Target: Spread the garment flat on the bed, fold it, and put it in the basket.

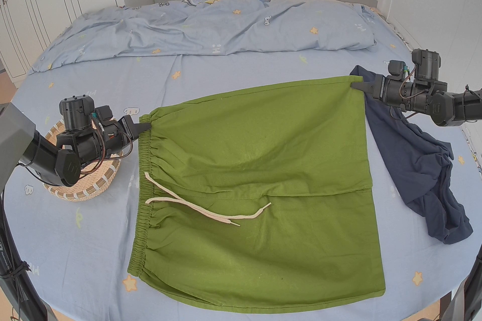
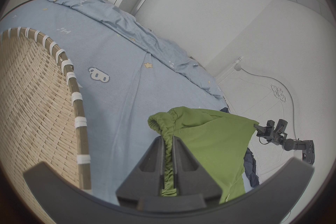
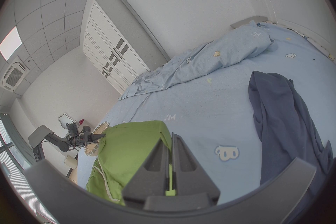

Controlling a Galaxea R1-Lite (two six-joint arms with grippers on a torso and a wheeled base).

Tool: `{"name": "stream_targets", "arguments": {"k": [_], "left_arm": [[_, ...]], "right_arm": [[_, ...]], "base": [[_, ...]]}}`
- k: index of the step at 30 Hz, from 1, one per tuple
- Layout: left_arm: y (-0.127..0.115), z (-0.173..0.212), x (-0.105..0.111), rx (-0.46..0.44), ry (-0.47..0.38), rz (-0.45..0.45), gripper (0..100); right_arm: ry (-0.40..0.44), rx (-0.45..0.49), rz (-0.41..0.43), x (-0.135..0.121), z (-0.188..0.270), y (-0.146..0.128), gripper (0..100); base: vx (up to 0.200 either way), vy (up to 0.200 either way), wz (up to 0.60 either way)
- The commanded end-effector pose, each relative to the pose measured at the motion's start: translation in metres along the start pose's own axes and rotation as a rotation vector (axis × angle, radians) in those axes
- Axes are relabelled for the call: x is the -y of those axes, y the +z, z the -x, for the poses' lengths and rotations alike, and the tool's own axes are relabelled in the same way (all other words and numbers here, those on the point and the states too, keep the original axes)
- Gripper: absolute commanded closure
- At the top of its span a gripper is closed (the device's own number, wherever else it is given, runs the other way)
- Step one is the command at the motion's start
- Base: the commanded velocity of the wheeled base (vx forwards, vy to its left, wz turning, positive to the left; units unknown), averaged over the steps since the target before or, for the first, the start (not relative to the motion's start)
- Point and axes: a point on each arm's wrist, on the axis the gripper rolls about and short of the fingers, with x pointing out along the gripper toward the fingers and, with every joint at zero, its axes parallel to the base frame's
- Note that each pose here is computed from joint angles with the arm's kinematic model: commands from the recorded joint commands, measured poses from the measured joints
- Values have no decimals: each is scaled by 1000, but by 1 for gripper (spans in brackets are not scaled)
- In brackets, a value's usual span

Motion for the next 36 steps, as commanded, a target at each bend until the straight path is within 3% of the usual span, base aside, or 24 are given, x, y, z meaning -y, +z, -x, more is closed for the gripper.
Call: {"name": "stream_targets", "arguments": {"k": [1, 23, 24, 32, 36], "left_arm": [[-5, -8, -9, 2, 8, 1, 100], [1, -20, -12, 30, -9, -17, 100], [1, -20, -11, 31, -11, -19, 0], [4, -19, -4, 78, -43, -51, 0], [4, -15, 21, 125, -54, -77, 0]], "right_arm": [[-6, -10, -10, 15, -18, -1, 100], [-38, -30, -39, 42, -34, -11, 100], [-40, -30, -40, 41, -34, -10, 0], [-47, -33, -47, 44, -35, -13, 0], [-51, -30, -52, 40, -29, -9, 0]], "base": [[0, 0, 0], [0, 0, 0], [0, 0, 0], [0, 0, 0], [0, 0, 0]]}}
